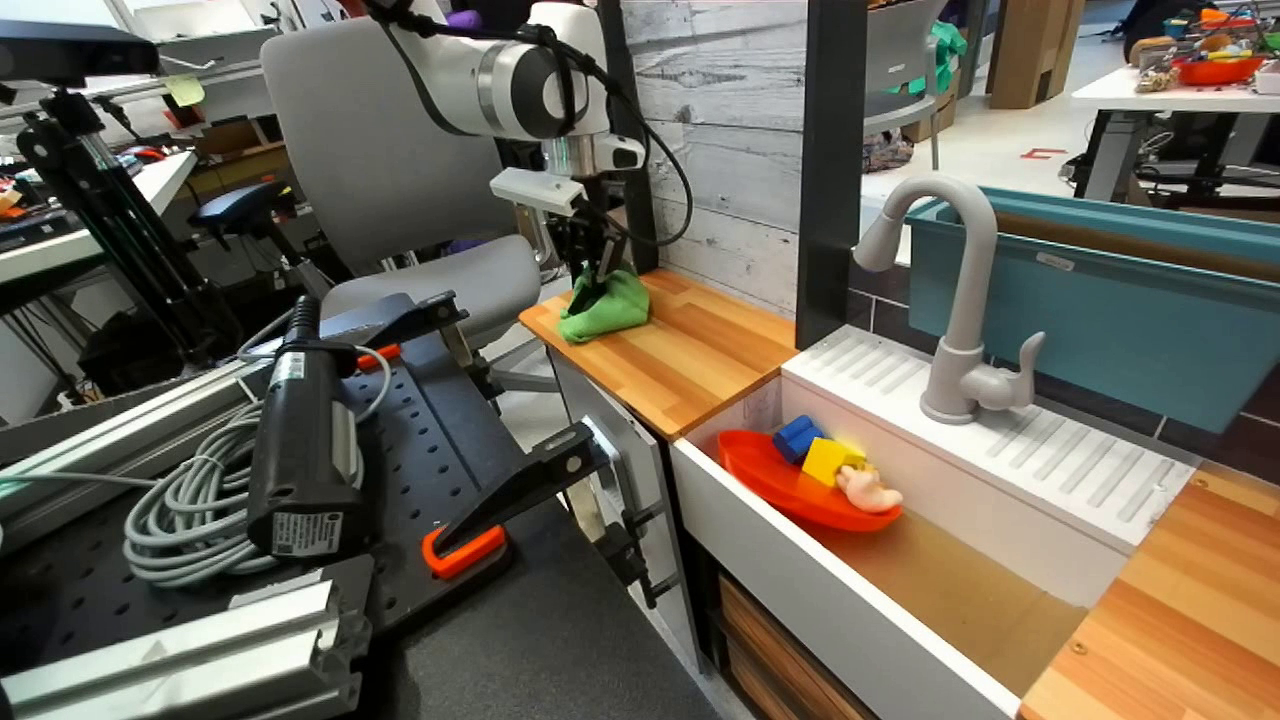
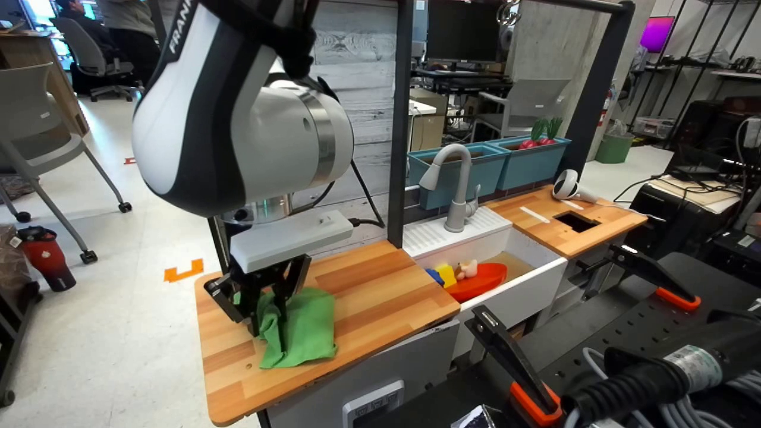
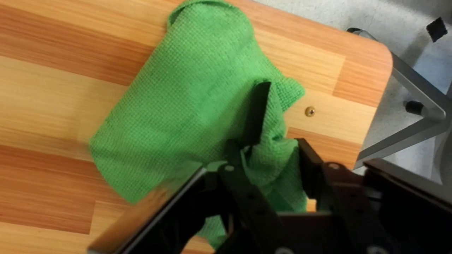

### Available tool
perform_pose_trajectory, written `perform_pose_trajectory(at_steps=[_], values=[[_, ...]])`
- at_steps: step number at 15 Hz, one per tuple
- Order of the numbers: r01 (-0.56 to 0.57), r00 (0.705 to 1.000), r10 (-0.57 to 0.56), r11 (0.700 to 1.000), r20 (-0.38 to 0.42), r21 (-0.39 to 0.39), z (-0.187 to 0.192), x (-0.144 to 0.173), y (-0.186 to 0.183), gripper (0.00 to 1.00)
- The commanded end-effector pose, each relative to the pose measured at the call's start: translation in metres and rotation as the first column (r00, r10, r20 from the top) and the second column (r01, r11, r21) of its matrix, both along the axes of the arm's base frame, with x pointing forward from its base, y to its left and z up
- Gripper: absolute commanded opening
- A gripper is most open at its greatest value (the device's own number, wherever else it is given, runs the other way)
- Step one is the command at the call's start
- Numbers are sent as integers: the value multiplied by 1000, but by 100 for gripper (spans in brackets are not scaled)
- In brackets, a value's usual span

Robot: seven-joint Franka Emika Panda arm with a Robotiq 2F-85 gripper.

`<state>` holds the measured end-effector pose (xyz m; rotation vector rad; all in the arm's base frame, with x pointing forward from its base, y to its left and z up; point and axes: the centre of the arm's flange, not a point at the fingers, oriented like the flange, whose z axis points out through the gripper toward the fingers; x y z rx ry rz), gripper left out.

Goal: Unfold the cloth

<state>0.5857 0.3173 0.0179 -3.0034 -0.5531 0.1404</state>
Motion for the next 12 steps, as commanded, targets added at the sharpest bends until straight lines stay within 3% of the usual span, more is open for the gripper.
perform_pose_trajectory(at_steps=[1,2,3,8,12], values=[[-35,999,35,999,7,-10,-1,1,7,12],[-36,999,36,999,8,-11,-1,-1,8,3],[-37,999,37,999,10,-13,0,-2,9,0],[-17,999,18,1000,27,-14,21,-14,14,1],[17,998,-17,1000,64,-2,72,-30,16,1]])
